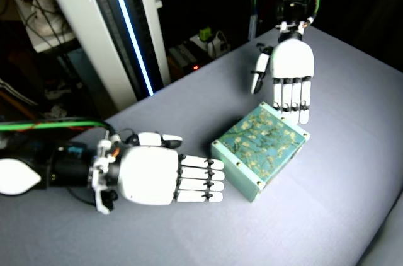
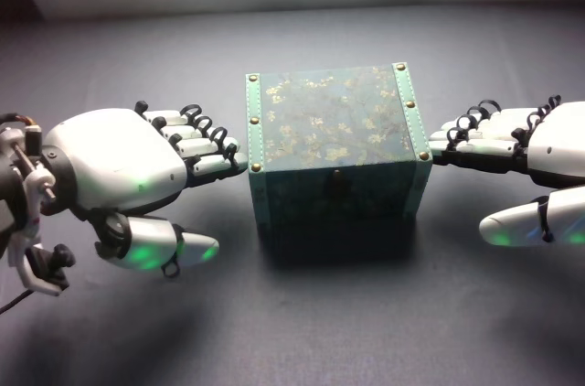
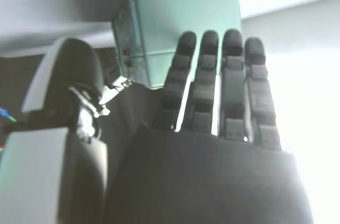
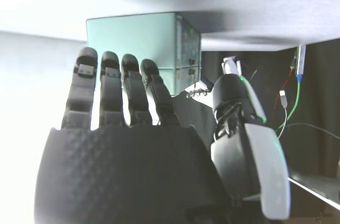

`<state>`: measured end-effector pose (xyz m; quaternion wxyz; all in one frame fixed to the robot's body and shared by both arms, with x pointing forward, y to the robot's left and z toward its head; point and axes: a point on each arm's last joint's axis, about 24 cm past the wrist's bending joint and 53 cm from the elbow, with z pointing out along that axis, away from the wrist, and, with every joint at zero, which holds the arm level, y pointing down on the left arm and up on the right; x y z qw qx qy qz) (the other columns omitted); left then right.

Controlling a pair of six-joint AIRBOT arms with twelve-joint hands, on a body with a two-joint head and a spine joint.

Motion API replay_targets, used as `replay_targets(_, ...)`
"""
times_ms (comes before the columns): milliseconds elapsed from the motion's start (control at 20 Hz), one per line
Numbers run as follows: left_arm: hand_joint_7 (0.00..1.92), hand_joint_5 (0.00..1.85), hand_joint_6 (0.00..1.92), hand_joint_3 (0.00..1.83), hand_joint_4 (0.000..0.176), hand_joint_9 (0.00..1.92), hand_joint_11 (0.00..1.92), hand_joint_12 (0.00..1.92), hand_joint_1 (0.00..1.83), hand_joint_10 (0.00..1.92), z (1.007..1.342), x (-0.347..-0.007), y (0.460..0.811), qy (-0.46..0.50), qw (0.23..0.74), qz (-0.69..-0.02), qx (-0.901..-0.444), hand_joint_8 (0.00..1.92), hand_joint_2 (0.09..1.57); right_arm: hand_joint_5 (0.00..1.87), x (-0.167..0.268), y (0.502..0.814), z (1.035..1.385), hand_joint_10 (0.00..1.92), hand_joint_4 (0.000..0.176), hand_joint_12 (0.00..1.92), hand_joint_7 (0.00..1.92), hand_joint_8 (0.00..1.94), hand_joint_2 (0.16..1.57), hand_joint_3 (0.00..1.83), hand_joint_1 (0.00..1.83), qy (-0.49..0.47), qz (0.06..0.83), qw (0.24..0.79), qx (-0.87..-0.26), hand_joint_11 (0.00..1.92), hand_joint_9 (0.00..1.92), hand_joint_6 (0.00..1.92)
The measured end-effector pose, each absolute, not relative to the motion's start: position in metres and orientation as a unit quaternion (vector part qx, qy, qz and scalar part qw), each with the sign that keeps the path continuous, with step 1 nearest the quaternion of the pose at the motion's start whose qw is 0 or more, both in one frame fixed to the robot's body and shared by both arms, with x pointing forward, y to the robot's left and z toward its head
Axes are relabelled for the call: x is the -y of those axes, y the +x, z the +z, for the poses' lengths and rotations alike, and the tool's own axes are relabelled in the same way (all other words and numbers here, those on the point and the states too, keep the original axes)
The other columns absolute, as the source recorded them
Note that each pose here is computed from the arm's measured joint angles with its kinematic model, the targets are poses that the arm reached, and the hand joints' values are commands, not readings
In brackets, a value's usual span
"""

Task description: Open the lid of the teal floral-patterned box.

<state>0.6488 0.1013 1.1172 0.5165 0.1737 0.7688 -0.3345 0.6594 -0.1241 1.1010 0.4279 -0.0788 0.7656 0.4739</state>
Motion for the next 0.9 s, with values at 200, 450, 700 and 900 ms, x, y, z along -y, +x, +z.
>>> replay_targets(200, 0.13, 0.09, 0.0, 0.01, 0.0, 0.16, 0.15, 0.13, 0.0, 0.0, 1.119, -0.097, 0.649, 0.178, 0.517, -0.335, -0.767, 0.0, 1.37, 0.0, 0.124, 0.659, 1.101, 0.01, 0.0, 0.92, 0.0, 0.0, 1.29, 0.0, 0.0, -0.077, 0.474, 0.427, -0.766, 0.09, 0.22, 0.0)
replay_targets(450, 0.18, 0.15, 0.02, 0.0, 0.0, 0.22, 0.21, 0.16, 0.0, 0.02, 1.126, -0.098, 0.646, 0.171, 0.518, -0.348, -0.763, 0.02, 1.36, 0.0, 0.125, 0.661, 1.108, 0.01, 0.0, 0.43, 0.0, 0.0, 1.18, 0.0, 0.0, -0.054, 0.495, 0.421, -0.758, 0.0, 0.08, 0.0)
replay_targets(700, 0.03, 0.0, 0.0, 0.0, 0.0, 0.09, 0.13, 0.15, 0.0, 0.0, 1.142, -0.103, 0.65, 0.146, 0.532, -0.367, -0.749, 0.0, 1.35, 0.01, 0.127, 0.665, 1.133, 0.01, 0.0, 0.16, 0.01, 0.01, 1.22, 0.01, 0.0, -0.023, 0.533, 0.432, -0.727, 0.02, 0.03, 0.01)
replay_targets(900, 0.0, 0.0, 0.0, 0.02, 0.0, 0.03, 0.11, 0.16, 0.0, 0.0, 1.171, -0.095, 0.647, 0.133, 0.56, -0.408, -0.709, 0.0, 1.41, 0.02, 0.115, 0.657, 1.152, 0.0, 0.0, 0.13, 0.03, 0.0, 1.18, 0.0, 0.0, -0.027, 0.574, 0.431, -0.695, 0.0, 0.04, 0.0)
